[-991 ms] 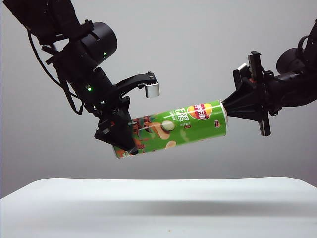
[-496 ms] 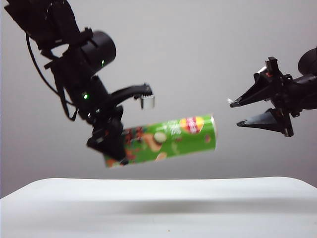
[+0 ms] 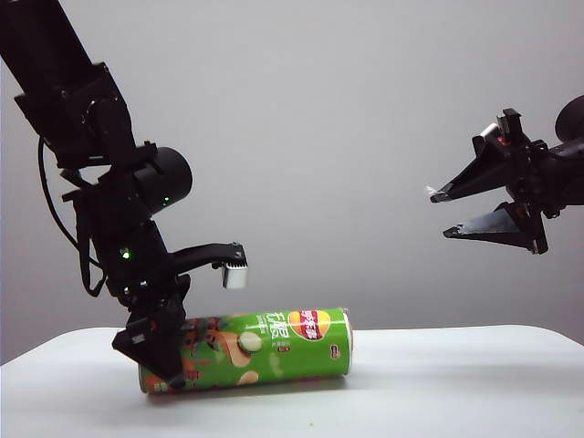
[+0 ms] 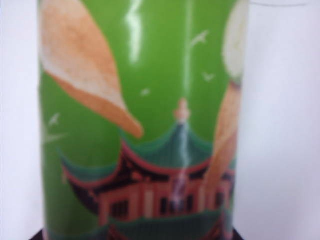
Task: Pick up the green tub of chips from the desk, push the transparent container that's holding the chips and has slipped out back in, and finally put the chips back on the desk.
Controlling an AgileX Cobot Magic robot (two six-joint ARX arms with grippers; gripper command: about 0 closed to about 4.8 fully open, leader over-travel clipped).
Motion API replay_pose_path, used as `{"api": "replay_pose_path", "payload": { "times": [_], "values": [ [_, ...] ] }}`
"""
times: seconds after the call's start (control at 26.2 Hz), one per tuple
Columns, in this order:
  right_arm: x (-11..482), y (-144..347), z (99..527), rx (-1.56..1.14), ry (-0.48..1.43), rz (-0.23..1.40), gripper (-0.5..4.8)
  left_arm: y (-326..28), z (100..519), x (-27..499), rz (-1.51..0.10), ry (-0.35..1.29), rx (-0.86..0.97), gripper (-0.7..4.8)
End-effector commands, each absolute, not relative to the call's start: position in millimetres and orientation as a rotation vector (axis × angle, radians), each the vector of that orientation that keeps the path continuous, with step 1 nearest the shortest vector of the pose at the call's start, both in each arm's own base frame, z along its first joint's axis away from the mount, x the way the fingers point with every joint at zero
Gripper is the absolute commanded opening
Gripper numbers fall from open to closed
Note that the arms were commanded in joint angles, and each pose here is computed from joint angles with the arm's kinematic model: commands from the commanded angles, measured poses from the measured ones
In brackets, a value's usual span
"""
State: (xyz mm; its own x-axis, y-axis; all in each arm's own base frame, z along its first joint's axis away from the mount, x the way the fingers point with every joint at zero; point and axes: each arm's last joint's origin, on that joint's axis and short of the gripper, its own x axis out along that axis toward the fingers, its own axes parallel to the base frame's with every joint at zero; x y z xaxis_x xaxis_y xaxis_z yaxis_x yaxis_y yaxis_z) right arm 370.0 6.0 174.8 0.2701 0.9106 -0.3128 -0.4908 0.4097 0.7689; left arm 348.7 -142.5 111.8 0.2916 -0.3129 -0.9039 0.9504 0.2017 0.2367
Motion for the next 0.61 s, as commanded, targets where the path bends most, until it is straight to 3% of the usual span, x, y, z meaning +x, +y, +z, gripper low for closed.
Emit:
{"api": "replay_pose_path", "payload": {
  "times": [0.04, 0.15, 0.3, 0.42, 0.61],
  "values": [
    [370.0, 6.2, 177.6, 0.575, 0.811, 1.036, 2.48, -143.4, 111.6, 351.1, -1.045, 0.819, 0.959, 2.91],
    [370.2, 6.1, 177.7, 0.573, 0.808, 1.036, 2.48, -143.4, 110.4, 351.2, -1.046, 0.822, 0.956, 3.44],
    [370.2, 6.2, 177.8, 0.569, 0.805, 1.039, 2.49, -143.6, 111.1, 351.4, -1.043, 0.818, 0.956, 3.63],
    [370.2, 6.2, 177.7, 0.568, 0.804, 1.04, 2.49, -144.4, 111.3, 351.1, -1.039, 0.822, 0.948, 4.79],
    [370.1, 6.2, 177.7, 0.568, 0.805, 1.04, 2.53, -147.8, 116.4, 349.2, -1.003, 0.835, 0.938, 4.79]
  ]
}}
